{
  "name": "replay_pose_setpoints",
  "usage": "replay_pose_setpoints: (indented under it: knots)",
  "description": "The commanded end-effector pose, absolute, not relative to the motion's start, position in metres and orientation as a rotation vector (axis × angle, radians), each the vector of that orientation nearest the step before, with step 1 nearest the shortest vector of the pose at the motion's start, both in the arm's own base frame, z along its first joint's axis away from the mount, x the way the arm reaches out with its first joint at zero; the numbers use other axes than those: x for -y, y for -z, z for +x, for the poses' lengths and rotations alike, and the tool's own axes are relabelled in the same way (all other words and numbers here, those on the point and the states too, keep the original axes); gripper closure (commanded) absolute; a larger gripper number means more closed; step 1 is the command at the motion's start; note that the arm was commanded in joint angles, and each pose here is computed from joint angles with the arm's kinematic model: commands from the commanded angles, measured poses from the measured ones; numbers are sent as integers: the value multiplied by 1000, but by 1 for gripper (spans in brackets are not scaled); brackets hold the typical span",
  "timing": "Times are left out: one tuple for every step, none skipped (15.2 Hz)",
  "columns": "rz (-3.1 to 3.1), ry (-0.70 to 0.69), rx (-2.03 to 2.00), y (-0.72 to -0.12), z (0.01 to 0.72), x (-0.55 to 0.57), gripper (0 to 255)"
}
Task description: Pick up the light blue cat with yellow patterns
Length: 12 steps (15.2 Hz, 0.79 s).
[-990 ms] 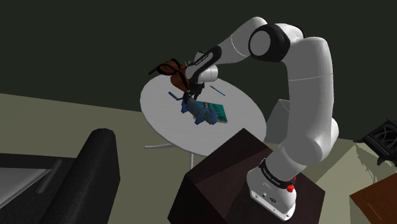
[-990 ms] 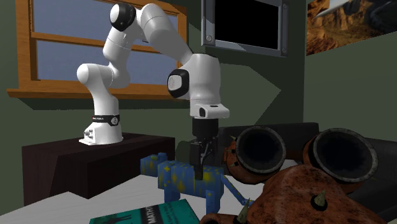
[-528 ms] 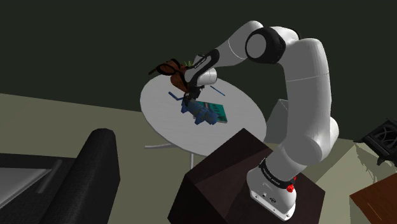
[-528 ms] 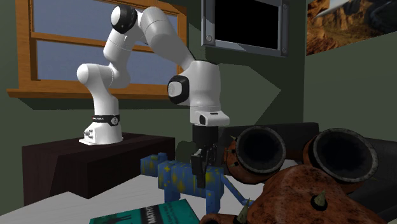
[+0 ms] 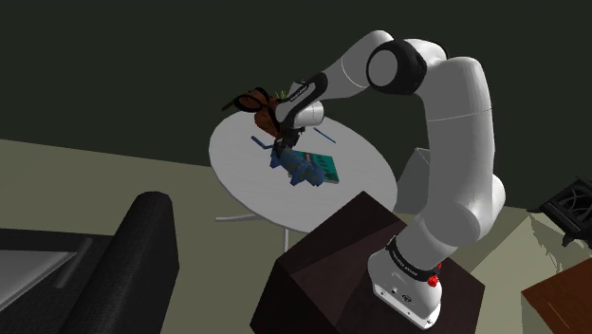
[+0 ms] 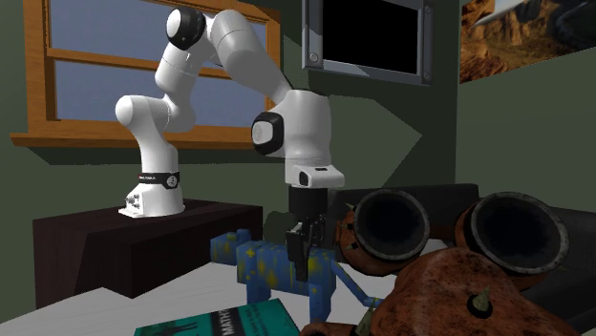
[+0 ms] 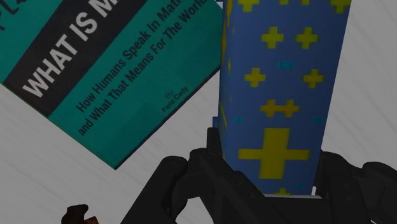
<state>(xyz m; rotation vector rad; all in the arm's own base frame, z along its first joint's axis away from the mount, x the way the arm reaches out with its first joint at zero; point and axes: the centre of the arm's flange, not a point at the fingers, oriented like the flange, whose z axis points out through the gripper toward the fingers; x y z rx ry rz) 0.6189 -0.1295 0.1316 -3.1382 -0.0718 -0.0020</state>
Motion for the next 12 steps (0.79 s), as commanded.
replay_pose_setpoints:
  knots:
    - [-3138,3,72,-139,619,130,255]
    - [-3138,3,72,-145,619,130,255]
    - [-3138,3,72,-150,619,130,255]
    - [-3138,3,72,-155,619,130,255]
    - [-3138,3,72,-160,619,130,255]
    - [-3138,3,72,-166,619,130,255]
    - [-3138,3,72,-171,619,130,255]
    - [-3138,3,72,-176,619,130,255]
    - [-3138,3,72,-182,619,130,255]
    - [-3138,3,72,-187,619,130,255]
    - [-3138,3,72,-192,619,130,255]
    - [-3138,3,72,-197,619,130,255]
